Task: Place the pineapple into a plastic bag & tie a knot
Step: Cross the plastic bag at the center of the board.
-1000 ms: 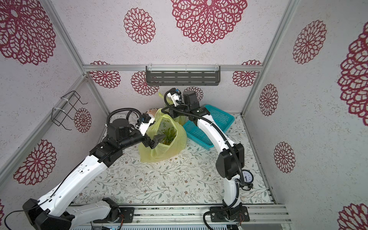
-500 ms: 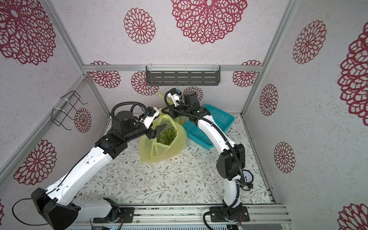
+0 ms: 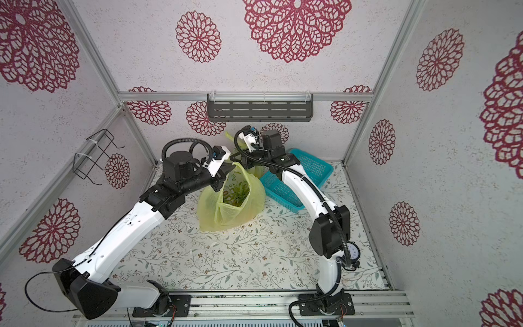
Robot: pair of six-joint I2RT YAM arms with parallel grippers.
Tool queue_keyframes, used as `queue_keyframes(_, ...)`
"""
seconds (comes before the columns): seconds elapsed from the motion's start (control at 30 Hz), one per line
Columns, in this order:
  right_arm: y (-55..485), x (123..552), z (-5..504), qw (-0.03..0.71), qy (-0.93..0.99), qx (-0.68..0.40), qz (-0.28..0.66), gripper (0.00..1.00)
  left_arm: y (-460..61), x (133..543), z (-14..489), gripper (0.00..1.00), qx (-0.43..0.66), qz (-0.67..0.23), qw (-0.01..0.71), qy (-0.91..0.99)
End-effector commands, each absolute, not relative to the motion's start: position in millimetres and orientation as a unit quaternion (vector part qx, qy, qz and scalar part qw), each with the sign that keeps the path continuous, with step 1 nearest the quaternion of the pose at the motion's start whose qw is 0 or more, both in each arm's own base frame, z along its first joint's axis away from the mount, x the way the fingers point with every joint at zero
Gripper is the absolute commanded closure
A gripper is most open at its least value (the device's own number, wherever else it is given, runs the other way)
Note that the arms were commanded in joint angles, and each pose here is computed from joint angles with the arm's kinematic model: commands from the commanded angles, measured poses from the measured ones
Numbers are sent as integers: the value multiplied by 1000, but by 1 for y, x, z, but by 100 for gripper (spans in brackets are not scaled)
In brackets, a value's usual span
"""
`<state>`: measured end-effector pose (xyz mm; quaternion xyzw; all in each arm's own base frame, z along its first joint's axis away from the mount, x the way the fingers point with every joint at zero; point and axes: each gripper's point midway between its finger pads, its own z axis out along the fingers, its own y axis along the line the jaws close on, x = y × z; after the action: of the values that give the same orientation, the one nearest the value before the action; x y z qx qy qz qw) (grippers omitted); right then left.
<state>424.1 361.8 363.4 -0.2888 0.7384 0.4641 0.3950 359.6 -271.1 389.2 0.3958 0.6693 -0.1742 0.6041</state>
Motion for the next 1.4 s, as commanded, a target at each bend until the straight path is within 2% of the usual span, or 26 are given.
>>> queue_keyframes(0.0, 346, 415, 413, 446, 711, -282, 465, 100, -266, 359, 393, 100, 379, -176, 613, 670)
queue_keyframes(0.2, 332, 415, 419, 449, 715, -255, 471, 100, -243, 358, 366, 100, 293, -210, 599, 715)
queue_keyframes(0.57, 328, 356, 426, 434, 692, -288, 499, 100, -224, 364, 344, 100, 213, -236, 579, 751)
queue_keyframes(0.97, 342, 300, 373, 438, 701, -346, 444, 100, -224, 361, 347, 100, 205, -266, 587, 737)
queue_keyframes(1.23, 362, 308, 314, 424, 724, -354, 414, 100, -221, 356, 344, 100, 201, -272, 585, 737)
queue_keyframes(1.37, 362, 323, 311, 441, 732, -336, 396, 100, -218, 354, 341, 100, 197, -270, 583, 740)
